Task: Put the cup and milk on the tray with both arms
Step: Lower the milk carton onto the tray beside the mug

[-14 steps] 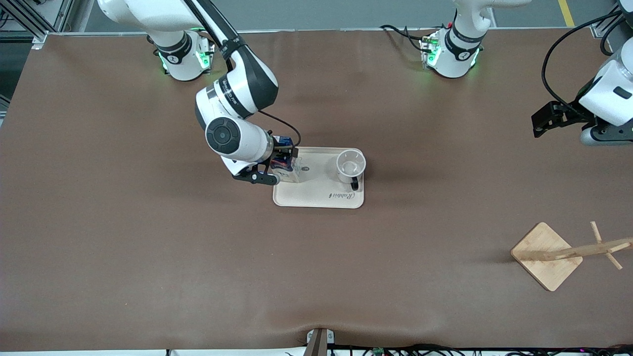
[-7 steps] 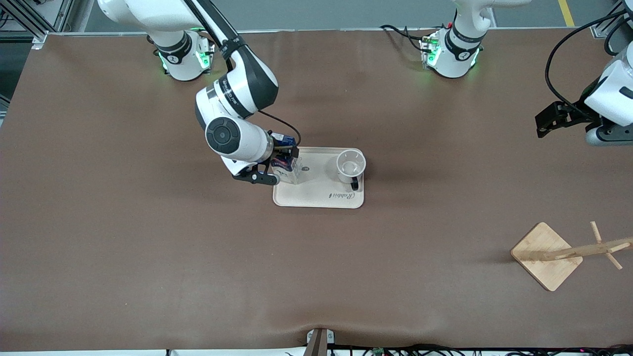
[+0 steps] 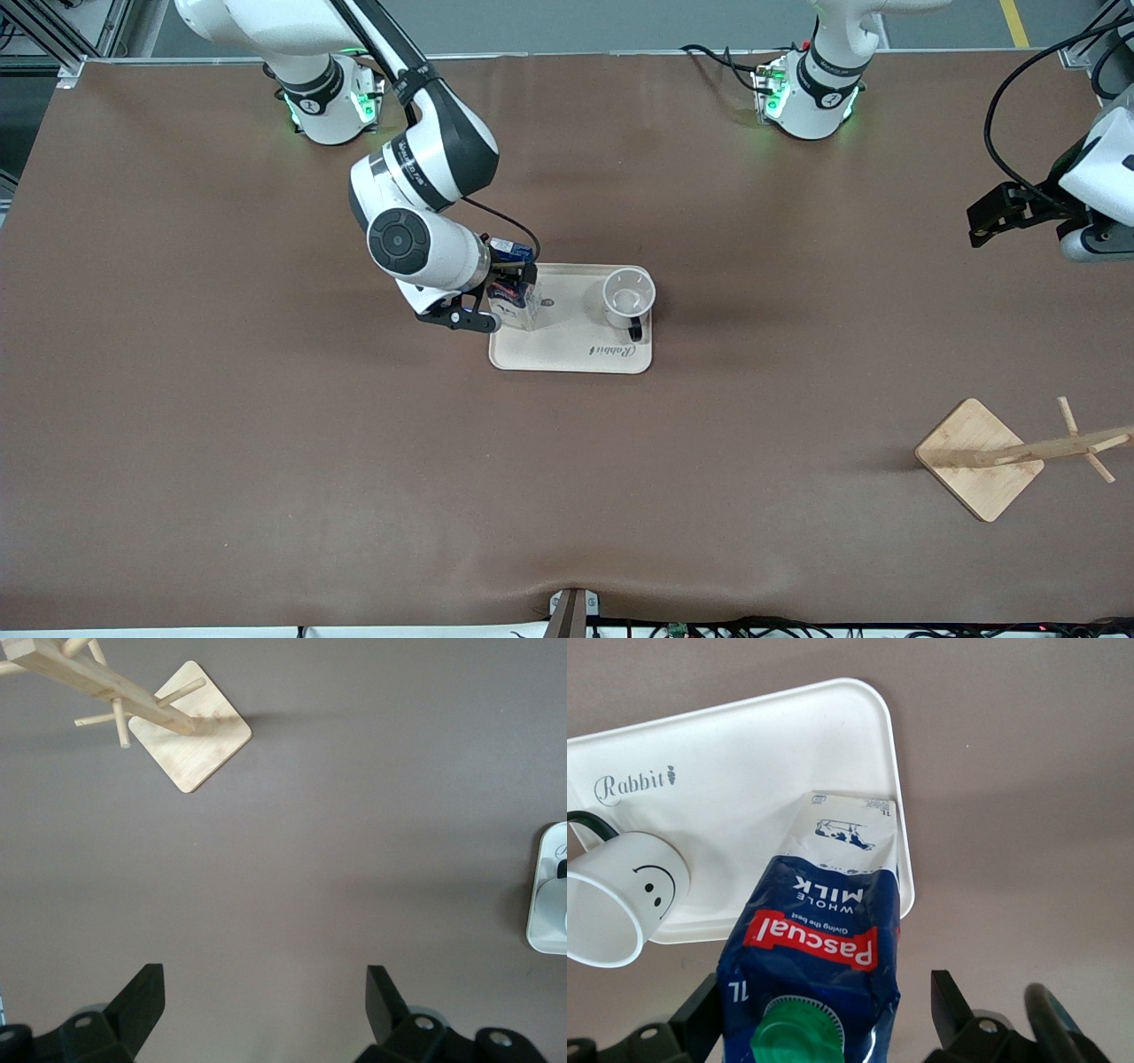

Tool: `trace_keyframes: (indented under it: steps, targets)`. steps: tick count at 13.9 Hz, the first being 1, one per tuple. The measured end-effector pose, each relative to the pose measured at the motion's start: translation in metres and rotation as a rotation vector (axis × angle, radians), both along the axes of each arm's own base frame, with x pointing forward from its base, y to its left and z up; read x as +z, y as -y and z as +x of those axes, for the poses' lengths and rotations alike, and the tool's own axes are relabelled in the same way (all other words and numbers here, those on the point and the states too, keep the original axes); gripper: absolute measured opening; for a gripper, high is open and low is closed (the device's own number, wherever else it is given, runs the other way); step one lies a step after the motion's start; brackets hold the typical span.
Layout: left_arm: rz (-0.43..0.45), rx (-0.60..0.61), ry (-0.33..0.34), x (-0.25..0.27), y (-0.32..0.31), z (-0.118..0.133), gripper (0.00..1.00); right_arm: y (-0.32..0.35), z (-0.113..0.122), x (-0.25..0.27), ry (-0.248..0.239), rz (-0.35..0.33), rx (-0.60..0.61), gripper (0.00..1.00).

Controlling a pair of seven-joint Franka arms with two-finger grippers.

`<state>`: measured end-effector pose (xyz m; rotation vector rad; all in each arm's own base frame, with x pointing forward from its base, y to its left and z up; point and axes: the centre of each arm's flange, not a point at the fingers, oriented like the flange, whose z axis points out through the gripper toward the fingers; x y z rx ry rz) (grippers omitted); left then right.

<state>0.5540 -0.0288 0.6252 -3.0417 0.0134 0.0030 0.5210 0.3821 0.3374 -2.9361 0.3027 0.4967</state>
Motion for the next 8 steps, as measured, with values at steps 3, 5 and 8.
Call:
trace_keyframes:
  steps: [3, 5, 8]
  targets:
    - [0.0, 0.001, 0.0, 0.0, -0.0008, 0.0, 1.0, -0.0067, -0.0021, 0.0039, 0.007, 0.005, 0.01, 1.0]
    - [0.0, 0.0, -0.001, -0.0001, 0.0001, -0.0002, 1.0, -0.0097, -0.0023, 0.0068, 0.013, 0.008, 0.013, 1.0]
    - [0.001, -0.002, -0.008, -0.0007, 0.0013, -0.001, 1.0, -0.0111, -0.0007, 0.0105, 0.02, 0.013, 0.013, 1.0]
